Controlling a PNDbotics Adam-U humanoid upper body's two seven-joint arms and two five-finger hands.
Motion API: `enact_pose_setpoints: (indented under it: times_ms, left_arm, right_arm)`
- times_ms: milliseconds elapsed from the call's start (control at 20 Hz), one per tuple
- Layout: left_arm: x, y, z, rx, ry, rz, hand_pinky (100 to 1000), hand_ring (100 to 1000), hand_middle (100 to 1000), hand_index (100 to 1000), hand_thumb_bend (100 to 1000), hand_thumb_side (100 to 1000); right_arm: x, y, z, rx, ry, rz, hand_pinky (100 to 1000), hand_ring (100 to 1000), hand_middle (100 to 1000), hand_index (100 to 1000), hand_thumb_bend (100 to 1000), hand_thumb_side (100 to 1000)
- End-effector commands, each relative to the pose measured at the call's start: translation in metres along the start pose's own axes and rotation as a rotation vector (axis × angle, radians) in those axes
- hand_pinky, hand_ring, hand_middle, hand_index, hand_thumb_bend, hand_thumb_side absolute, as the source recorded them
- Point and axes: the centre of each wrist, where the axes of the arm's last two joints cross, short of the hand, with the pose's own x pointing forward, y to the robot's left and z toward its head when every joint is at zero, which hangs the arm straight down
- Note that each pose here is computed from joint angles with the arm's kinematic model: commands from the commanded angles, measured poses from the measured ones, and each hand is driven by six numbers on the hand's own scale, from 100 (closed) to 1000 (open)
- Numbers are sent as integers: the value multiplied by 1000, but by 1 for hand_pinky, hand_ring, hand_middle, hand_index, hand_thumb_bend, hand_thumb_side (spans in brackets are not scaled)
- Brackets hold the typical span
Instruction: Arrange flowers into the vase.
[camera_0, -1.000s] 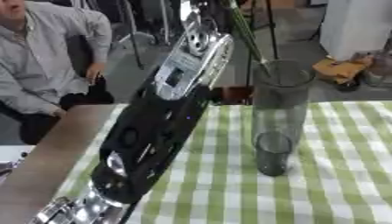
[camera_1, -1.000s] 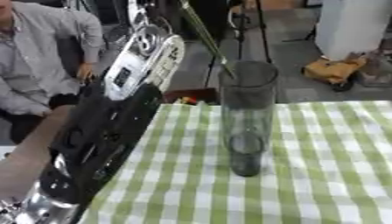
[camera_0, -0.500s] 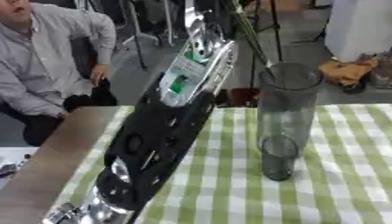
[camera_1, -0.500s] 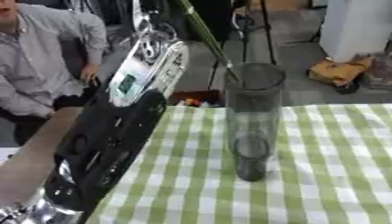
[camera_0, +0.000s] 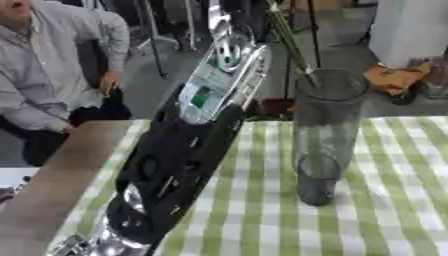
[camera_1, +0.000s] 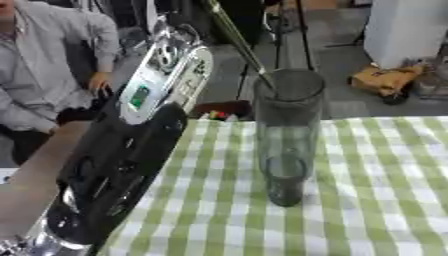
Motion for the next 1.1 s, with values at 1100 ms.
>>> enact_pose_setpoints:
  times_ms: [1100]
  left_arm:
    - [15, 2, -9, -10, -159, -94, 209, 249, 233, 100, 469, 702]
  right_arm:
    - [8, 1, -15, -13, -59, -29, 746, 825, 821, 852, 100, 1000]
